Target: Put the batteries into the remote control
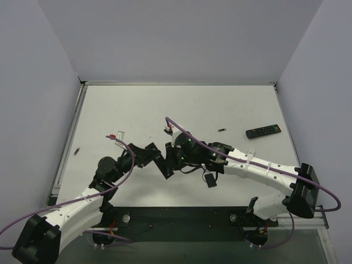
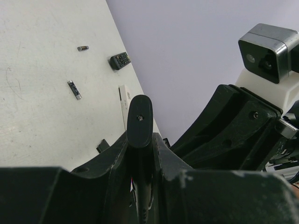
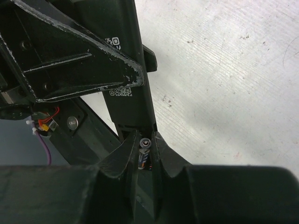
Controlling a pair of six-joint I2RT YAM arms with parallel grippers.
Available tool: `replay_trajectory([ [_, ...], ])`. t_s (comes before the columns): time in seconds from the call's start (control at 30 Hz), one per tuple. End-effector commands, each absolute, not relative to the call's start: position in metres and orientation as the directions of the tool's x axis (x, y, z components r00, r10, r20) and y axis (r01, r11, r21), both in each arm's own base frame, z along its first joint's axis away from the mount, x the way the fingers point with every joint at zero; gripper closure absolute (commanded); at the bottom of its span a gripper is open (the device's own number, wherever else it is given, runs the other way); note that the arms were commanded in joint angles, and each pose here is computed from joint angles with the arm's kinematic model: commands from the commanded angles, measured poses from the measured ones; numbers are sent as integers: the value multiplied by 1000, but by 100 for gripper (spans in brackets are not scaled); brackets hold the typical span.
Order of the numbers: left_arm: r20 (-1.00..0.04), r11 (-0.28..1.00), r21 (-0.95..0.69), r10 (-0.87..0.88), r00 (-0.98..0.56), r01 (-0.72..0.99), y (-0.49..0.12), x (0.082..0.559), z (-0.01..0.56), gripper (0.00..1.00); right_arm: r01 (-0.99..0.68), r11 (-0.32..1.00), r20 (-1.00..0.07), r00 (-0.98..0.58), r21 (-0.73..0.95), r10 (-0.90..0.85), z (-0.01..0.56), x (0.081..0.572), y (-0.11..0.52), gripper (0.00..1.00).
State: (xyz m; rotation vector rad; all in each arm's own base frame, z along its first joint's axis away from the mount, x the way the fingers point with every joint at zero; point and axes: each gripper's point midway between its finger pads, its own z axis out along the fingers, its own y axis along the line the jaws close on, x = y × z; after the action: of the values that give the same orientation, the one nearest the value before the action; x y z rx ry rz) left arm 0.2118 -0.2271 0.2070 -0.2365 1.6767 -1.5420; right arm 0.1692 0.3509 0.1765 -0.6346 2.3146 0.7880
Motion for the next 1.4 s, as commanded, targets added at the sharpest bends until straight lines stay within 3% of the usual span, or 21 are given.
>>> replay_trajectory([
  [0.0, -452, 163, -867, -653, -608, 470, -229, 211, 246, 100, -639, 684, -702, -663, 351, -259, 185, 166, 356, 94],
  [0.13, -446, 154, -869, -656, -609, 470, -229, 210, 248, 100, -682, 662, -729, -619, 313, -294, 188, 163, 359, 100],
  [0.67, -327, 101, -928, -679, -657, 358, -227, 211, 239, 100, -826, 520, -930, -337, 216, -149, 243, 153, 365, 100],
  [1.37, -315, 39, -918, -675, -667, 394, -228, 205, 261, 100, -849, 518, -966, -214, 109, -147, 236, 155, 360, 100],
])
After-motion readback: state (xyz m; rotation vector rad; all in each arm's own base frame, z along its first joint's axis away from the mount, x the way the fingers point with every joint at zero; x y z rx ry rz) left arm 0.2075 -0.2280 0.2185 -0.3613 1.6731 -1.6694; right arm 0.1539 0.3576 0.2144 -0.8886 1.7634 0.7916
